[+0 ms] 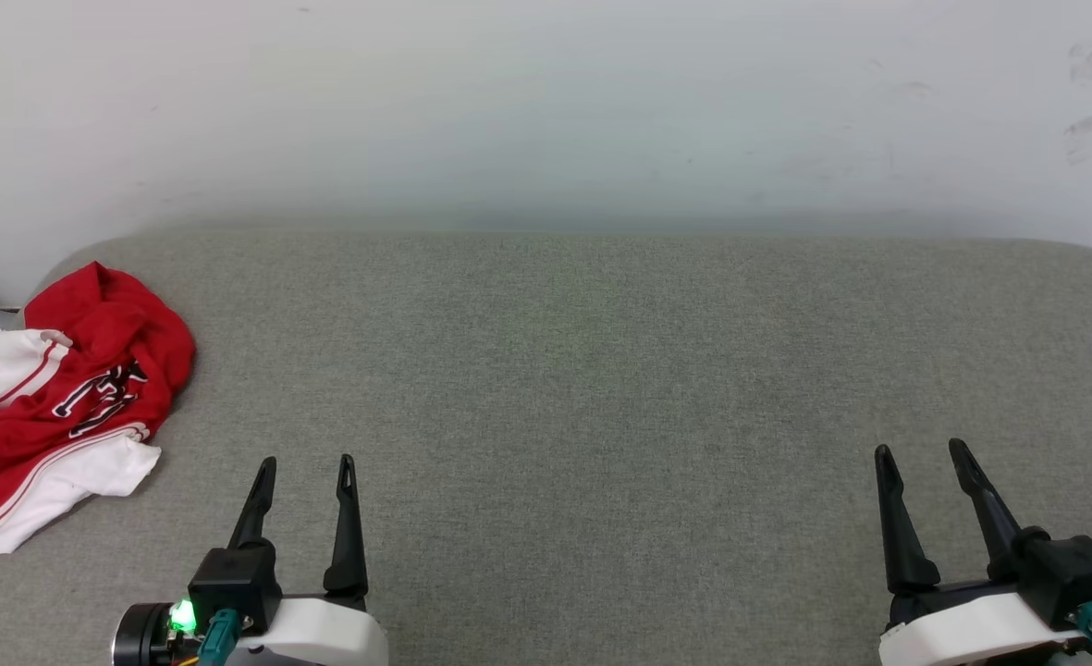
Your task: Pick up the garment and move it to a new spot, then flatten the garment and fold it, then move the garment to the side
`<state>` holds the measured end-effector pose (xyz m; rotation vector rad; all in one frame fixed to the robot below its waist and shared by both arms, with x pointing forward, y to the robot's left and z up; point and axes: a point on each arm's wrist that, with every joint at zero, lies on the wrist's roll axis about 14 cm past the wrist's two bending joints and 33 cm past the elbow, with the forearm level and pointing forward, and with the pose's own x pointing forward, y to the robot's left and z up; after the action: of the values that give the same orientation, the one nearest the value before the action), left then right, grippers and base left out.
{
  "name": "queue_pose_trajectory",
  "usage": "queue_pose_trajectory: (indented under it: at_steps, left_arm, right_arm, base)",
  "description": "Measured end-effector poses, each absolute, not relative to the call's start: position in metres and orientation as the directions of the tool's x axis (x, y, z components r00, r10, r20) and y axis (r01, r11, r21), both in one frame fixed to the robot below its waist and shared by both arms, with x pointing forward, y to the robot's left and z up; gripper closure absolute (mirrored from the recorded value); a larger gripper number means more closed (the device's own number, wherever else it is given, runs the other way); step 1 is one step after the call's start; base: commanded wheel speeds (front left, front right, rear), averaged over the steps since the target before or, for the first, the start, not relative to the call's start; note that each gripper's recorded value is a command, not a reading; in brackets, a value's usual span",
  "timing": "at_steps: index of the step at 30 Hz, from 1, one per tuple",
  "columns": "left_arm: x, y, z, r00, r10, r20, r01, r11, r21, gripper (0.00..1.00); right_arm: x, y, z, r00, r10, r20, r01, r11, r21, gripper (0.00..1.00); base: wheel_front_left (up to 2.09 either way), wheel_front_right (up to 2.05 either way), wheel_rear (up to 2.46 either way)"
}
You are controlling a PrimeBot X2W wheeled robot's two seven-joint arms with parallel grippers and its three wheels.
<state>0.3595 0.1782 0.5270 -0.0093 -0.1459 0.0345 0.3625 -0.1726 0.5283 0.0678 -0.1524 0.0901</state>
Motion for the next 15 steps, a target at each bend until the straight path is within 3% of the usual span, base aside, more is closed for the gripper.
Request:
queue_pose_trajectory:
  at_steps: [15]
  left_arm:
    - [0.3588,0.1828,0.5232,0.99,0.04,0.133,-0.036,0.999,-0.03,0.0]
  right_arm:
    - [0.3632,-0.1755,0.5252,0.987,0.071,0.147,-0.085,0.992,0.094,0.0]
  base:
    - [0.0,0.0,0.0]
